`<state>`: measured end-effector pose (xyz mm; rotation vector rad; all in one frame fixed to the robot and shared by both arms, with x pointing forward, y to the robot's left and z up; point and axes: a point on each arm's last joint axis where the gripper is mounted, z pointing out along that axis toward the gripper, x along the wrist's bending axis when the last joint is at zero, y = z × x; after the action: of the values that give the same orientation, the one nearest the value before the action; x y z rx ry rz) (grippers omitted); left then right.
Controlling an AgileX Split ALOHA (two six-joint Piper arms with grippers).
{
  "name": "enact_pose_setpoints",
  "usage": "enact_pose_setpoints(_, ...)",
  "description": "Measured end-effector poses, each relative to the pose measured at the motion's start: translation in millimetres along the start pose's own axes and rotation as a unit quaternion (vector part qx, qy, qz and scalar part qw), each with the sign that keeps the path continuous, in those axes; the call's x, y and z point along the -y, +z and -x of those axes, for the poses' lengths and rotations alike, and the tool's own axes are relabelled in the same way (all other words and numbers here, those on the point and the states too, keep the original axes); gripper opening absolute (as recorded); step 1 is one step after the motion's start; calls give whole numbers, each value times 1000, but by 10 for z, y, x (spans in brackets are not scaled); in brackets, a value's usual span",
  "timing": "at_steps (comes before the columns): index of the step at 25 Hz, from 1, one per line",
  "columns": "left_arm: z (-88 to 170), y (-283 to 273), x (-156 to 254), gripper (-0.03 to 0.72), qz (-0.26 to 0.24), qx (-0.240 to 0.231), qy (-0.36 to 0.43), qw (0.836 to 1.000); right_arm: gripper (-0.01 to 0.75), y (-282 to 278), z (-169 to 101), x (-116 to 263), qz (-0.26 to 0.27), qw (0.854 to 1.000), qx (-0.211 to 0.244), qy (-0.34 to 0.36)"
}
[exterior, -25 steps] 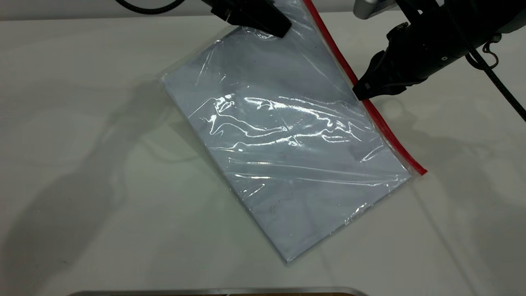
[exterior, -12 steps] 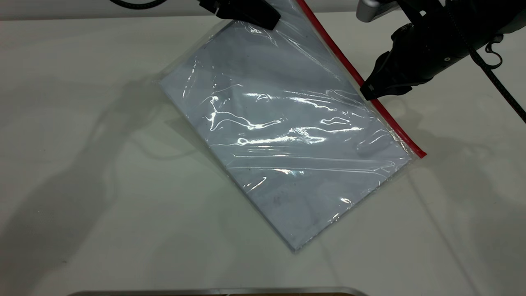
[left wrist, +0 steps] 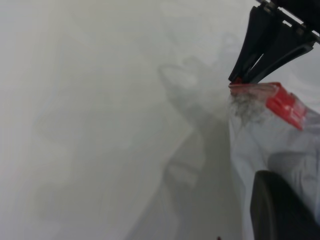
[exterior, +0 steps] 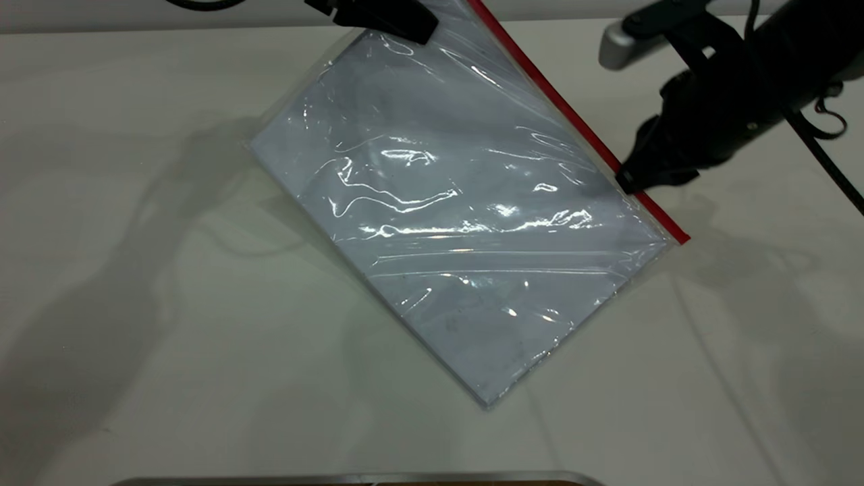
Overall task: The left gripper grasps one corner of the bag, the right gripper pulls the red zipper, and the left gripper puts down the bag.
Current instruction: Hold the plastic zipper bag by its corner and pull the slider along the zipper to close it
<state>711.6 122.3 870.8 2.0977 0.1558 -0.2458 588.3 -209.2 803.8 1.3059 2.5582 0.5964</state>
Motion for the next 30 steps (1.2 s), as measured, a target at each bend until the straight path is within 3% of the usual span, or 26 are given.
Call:
enact_pose_setpoints(12,-28,-98,80,53,-27,-6,5,1000,84,6,-21,278,-51,998,28,7)
enact_pose_setpoints(20,-15,-111,49,53,-32,-6,11,999,113,4,-17,302,-56,998,32,8)
enact_pose_setpoints(25,10,-64,30,95,-46,-2,18,999,272,5,-29,301,-53,998,23,10)
enact_pose_setpoints(30,-2,-7,45,298,-77,-18,10,997,472,-13,-18,286,-49,998,30,25)
